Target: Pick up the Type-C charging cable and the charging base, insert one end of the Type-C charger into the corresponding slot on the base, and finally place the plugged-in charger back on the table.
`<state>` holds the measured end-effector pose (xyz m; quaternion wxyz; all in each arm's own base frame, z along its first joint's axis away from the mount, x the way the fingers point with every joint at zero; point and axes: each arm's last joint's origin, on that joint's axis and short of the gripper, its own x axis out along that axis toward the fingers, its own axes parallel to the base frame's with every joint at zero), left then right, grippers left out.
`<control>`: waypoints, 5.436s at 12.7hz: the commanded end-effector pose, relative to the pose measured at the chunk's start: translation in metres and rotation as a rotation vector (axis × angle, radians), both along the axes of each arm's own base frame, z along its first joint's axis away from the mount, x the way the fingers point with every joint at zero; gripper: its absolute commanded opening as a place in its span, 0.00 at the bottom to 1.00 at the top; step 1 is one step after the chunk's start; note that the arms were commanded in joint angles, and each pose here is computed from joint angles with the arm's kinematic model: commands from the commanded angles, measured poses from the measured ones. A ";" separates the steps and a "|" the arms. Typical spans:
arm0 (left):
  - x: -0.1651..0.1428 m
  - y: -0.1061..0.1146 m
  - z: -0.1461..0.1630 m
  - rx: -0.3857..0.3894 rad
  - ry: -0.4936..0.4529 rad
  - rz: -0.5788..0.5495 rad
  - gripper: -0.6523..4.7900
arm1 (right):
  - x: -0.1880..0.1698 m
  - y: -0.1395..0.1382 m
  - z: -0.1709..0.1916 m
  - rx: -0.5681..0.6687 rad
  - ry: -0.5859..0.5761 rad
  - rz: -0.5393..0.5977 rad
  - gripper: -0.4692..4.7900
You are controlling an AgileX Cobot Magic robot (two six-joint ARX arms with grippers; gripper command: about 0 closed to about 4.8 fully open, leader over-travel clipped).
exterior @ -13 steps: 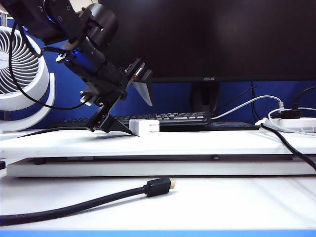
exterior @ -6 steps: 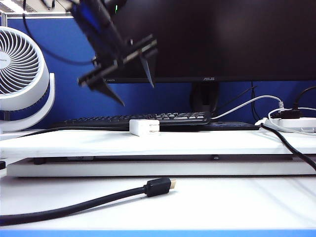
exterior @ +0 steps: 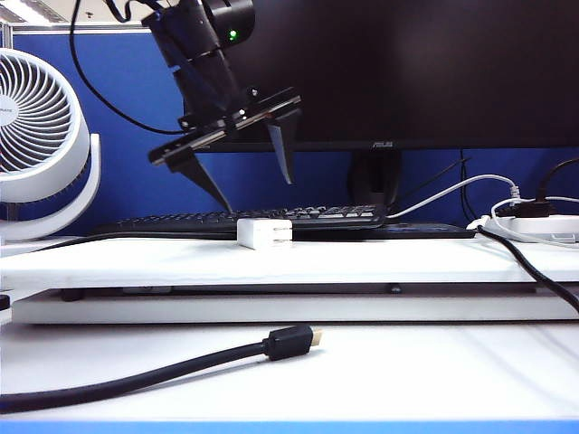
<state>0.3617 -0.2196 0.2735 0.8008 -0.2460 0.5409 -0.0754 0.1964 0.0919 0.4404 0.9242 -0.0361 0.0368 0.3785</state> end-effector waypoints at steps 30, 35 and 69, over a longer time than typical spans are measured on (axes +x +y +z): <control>0.006 -0.024 0.014 -0.154 -0.222 -0.626 0.15 | -0.011 -0.004 0.008 0.023 -0.036 0.017 0.08; -0.009 -0.005 -0.003 0.445 -0.219 -0.933 0.11 | -0.011 -0.004 0.008 0.023 -0.035 0.017 0.08; -0.002 -0.001 -0.004 0.273 -0.146 -0.996 0.11 | -0.011 -0.004 0.005 0.009 -0.003 0.012 0.08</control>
